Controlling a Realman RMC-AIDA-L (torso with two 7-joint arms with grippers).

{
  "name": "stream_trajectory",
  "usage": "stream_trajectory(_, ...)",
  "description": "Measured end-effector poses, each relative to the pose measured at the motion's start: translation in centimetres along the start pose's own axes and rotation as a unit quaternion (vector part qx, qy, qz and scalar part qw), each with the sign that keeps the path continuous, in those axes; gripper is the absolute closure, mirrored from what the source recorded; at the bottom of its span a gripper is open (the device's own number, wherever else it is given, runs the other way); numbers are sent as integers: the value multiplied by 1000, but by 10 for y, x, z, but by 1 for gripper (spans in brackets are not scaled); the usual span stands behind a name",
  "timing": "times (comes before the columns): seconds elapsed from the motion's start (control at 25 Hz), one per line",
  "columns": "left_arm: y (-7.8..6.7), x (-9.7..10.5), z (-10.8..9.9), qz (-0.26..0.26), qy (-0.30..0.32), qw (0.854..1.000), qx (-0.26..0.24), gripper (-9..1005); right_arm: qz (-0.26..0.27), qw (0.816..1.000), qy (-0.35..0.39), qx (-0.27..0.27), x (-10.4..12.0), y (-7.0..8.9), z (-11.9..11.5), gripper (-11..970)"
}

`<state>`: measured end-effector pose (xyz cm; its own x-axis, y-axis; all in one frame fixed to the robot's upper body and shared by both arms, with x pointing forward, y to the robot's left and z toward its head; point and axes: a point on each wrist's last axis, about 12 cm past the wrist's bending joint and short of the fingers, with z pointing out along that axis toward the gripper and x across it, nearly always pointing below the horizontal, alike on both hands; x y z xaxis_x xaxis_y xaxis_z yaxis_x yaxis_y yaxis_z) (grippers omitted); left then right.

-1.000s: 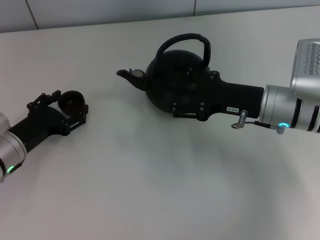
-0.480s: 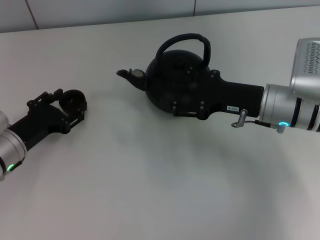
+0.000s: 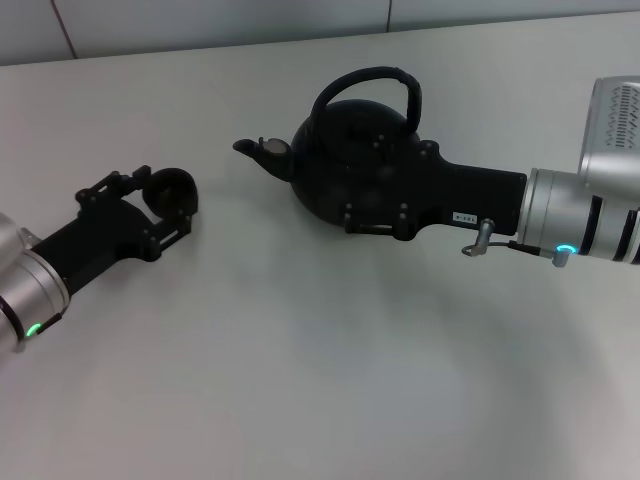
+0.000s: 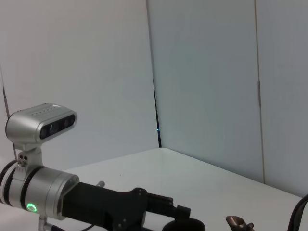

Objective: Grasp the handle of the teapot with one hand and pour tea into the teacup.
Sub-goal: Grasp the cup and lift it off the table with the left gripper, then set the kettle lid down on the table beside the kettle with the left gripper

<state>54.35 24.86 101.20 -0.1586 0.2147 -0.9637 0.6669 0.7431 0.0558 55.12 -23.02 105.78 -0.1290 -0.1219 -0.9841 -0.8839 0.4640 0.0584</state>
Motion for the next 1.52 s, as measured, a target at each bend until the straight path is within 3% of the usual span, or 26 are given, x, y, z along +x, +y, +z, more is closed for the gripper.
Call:
stream_trajectory(0.96,-18,-8,11,19,-2,997,81,261,-1,1000,2,-3,0,1,0,172)
stream_trajectory(1.52,-19,-5,10,19,7,996,82,243,-1,1000,2,-3,0,1,0,172)
